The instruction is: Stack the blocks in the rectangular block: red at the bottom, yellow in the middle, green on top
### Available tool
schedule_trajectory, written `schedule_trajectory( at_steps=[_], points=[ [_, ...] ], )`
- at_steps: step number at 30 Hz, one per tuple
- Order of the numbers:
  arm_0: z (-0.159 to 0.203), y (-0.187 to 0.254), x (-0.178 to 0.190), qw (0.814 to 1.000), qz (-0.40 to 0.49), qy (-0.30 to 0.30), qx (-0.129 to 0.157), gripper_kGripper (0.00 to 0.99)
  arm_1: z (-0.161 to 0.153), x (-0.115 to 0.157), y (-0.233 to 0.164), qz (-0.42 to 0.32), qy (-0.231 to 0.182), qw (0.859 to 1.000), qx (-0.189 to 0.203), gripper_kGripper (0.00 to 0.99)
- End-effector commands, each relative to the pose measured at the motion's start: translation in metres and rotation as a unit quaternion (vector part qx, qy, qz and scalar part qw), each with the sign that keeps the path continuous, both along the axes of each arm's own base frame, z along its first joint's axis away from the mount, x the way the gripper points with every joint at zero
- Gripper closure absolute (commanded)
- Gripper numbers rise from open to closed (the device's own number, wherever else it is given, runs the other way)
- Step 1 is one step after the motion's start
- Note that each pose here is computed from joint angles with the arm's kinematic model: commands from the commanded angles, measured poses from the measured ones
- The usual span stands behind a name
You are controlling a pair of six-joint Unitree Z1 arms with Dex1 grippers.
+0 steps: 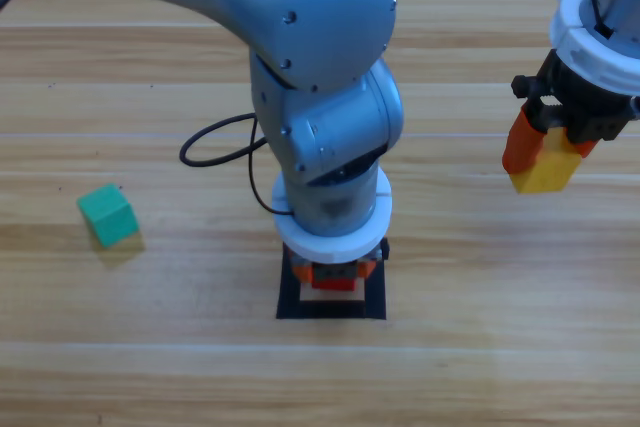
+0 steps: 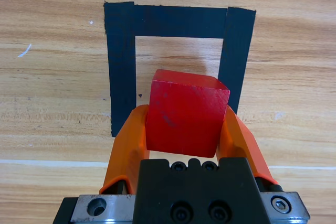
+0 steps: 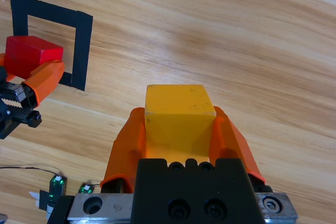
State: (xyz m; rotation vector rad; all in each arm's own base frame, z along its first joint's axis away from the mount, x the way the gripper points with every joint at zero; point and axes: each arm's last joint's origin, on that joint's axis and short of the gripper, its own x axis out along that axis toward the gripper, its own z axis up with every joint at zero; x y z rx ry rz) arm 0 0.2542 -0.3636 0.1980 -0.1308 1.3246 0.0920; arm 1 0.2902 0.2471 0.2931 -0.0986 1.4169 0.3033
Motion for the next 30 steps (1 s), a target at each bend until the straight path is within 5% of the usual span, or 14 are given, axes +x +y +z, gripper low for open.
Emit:
schedule_trajectory(
  at_steps=[1, 30],
  points=[
    [-0.026, -0.009, -0.006, 1.0, -0.007, 0.014, 0.025, 0.99, -0.015, 0.001, 0.004, 0.003, 0.021, 1.0, -0.005, 0.99],
    [-0.041, -0.014, -0.008, 0.999, -0.006, 0.01, 0.031, 0.99, -0.016, 0.001, 0.004, 0.011, 0.021, 1.0, -0.004, 0.99]
  ],
)
